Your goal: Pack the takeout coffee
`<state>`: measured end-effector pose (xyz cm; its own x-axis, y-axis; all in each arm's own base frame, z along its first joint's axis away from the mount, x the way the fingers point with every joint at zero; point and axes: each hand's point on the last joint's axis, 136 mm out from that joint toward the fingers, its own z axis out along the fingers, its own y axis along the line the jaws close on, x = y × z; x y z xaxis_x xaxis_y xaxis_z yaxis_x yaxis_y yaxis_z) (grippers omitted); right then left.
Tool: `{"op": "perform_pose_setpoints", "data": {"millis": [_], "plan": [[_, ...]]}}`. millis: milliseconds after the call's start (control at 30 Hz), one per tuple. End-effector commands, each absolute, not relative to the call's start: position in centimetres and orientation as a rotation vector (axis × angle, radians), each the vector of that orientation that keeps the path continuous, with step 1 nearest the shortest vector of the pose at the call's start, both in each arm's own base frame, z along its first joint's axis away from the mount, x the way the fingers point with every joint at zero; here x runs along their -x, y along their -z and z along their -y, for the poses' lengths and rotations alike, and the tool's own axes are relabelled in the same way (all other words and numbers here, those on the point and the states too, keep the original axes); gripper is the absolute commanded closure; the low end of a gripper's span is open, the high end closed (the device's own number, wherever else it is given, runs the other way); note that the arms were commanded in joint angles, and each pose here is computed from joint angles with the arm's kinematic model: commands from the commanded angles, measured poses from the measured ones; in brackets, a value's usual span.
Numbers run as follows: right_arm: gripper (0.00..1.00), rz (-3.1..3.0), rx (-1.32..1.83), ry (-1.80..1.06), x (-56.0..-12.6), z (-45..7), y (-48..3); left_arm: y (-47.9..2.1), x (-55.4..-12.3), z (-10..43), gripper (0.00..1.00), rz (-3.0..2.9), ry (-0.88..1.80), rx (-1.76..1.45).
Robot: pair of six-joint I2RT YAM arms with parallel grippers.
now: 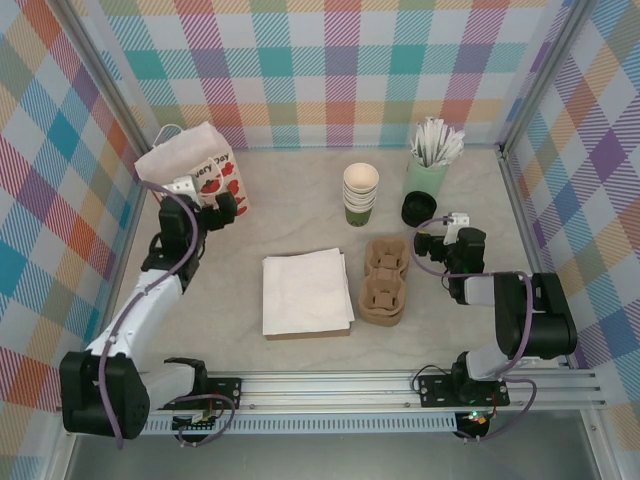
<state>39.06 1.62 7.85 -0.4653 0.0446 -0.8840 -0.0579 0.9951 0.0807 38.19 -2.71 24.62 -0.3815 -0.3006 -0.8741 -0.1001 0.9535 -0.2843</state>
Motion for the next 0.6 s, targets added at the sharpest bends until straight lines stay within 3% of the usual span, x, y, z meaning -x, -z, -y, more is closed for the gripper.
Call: {"op": "perform_pose_setpoints", "data": {"millis": [0, 233, 567], "plan": [[0.00, -2.053, 0.006, -0.143, -39.3, -2.0, -10.9, -18.5, -32.6, 5.6, 0.00, -2.344, 0.348, 0.363], [0.00, -2.214, -0.103, -0.296, -34.7, -3.2, -14.4, -17.9, -26.6, 11.4, 0.00, -2.500, 0.467, 0.229], [0.00, -2.367, -0.174, -0.424, -26.8, -4.5, -18.2, -16.8, -18.3, 13.8, 0.00, -2.670, 0.283, 0.012]]}}
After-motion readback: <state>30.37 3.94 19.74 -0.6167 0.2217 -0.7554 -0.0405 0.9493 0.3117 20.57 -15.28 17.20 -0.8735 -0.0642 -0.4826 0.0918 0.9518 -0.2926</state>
